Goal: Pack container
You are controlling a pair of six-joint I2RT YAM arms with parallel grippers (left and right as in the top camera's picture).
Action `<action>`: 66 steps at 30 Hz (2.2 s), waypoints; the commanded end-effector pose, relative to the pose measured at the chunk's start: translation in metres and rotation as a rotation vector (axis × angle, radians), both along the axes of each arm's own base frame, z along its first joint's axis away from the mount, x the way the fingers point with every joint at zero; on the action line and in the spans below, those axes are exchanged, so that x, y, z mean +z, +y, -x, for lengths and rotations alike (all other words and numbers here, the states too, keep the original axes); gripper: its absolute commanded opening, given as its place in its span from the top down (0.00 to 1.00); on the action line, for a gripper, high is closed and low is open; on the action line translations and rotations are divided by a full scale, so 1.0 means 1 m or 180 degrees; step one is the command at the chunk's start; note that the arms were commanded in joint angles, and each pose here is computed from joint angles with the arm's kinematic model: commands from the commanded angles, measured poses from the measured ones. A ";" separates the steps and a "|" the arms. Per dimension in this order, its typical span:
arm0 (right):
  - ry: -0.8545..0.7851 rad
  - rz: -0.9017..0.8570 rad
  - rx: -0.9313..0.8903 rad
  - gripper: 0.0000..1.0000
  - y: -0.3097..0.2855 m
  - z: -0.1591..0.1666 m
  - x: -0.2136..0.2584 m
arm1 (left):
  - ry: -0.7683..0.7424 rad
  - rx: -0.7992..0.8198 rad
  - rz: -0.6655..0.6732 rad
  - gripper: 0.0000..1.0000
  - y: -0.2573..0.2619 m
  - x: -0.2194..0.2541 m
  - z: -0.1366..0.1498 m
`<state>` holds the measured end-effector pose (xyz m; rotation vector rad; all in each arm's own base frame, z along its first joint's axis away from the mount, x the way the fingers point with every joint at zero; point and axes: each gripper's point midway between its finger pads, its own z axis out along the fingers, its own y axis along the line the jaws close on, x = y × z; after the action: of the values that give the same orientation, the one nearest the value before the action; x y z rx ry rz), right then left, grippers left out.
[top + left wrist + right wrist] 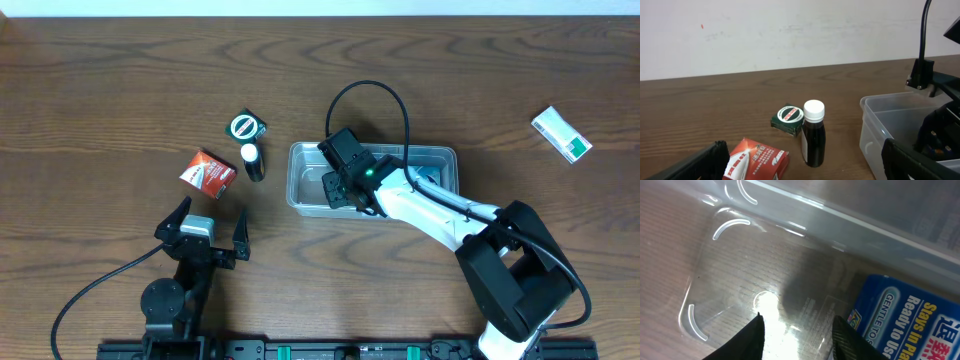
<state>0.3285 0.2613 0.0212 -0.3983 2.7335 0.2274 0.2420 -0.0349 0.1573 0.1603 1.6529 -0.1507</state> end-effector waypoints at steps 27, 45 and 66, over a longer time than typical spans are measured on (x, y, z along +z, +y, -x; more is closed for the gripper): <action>-0.0925 0.0095 -0.0264 0.09 -0.069 -0.032 0.177 | 0.0134 -0.0009 -0.0042 0.02 0.000 -0.015 0.001; -0.0995 0.0994 -0.1084 0.01 -0.347 -0.098 0.168 | 0.0134 -0.0009 -0.0042 0.02 0.000 -0.015 0.001; -0.0549 0.0931 -0.0828 0.01 -0.453 -0.121 0.029 | 0.0134 -0.0009 -0.0042 0.02 0.000 -0.015 0.001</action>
<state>0.4477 -0.1863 0.0610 -0.0955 2.6155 -0.3315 0.2420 -0.0349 0.1573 0.1603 1.6529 -0.1507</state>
